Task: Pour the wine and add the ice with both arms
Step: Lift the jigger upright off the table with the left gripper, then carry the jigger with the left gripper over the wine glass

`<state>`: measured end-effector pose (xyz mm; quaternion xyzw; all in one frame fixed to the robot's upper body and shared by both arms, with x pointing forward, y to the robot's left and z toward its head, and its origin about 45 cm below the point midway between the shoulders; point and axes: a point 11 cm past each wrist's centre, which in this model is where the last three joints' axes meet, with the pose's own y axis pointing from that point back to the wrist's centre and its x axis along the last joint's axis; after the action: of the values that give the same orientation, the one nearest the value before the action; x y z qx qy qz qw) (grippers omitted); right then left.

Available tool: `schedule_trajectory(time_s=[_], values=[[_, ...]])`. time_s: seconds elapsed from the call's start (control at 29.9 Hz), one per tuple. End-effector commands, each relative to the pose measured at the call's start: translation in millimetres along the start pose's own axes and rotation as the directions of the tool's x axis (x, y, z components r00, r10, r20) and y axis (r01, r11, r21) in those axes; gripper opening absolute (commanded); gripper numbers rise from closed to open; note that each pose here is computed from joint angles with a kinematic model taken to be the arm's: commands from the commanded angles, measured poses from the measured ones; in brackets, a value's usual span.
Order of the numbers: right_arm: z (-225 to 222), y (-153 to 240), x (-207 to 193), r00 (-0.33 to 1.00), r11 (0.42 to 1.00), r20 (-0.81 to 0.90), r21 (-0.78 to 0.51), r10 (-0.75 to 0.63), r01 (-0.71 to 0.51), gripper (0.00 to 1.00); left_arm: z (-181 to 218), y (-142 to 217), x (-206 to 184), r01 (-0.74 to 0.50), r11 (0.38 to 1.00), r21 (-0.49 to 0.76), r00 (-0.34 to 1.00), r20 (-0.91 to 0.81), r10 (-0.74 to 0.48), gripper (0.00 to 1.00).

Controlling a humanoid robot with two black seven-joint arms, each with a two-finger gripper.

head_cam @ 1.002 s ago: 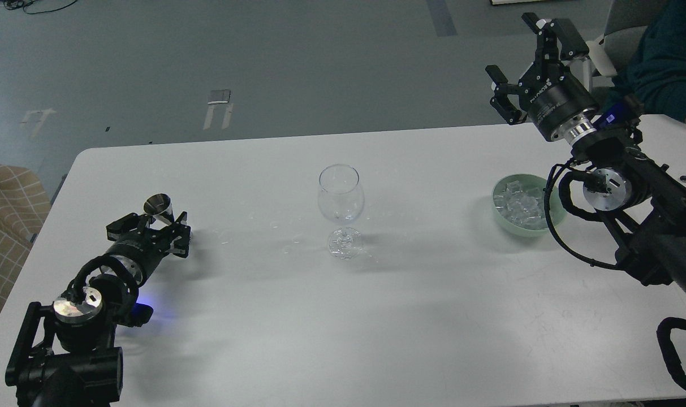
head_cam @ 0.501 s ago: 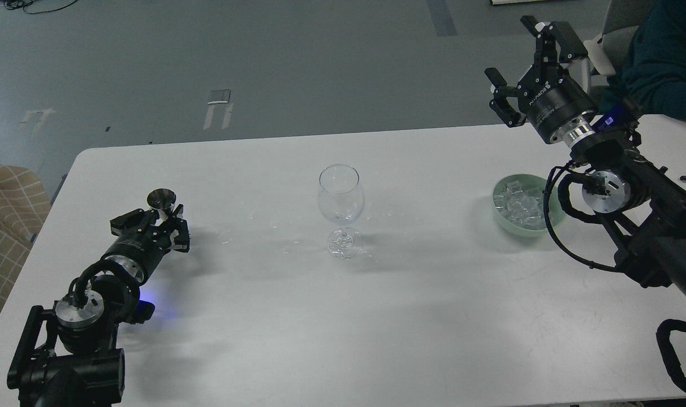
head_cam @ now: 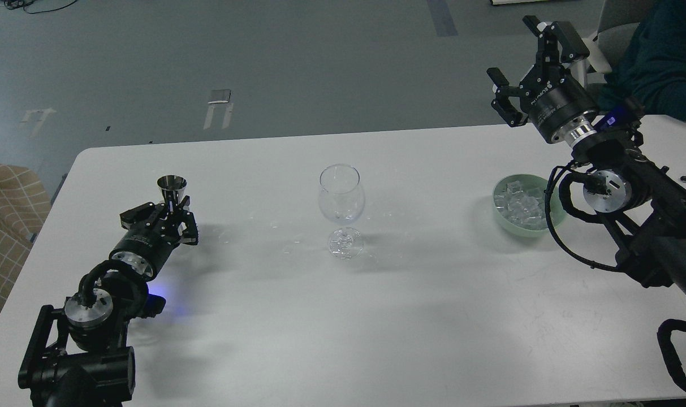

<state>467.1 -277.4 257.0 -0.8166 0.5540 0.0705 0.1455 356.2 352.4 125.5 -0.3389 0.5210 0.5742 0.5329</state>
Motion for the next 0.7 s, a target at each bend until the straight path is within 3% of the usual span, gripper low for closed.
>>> schedule_trajectory(time_s=[0.0, 0.2, 0.67], values=[[1.0, -0.4, -1.3, 1.000, 1.000, 0.002, -0.001, -0.002, 0.002, 1.00, 0.0, 2.7, -24.4, 0.056, 0.998, -0.002, 0.998, 0.021, -0.056, 0.00], [2.0, -0.4, -1.7, 1.000, 1.000, 0.002, -0.003, -0.002, 0.002, 1.00, -1.9, 6.6, -52.0, 0.076, 0.997, 0.008, 0.997, 0.029, -0.076, 0.00], [11.8, 3.3, -3.5, 1.000, 1.000, 0.002, -0.027, -0.006, 0.006, 1.00, -64.6, 30.2, -88.0, 0.087, 0.981, 0.174, 0.988, 0.109, -0.107, 0.00]])
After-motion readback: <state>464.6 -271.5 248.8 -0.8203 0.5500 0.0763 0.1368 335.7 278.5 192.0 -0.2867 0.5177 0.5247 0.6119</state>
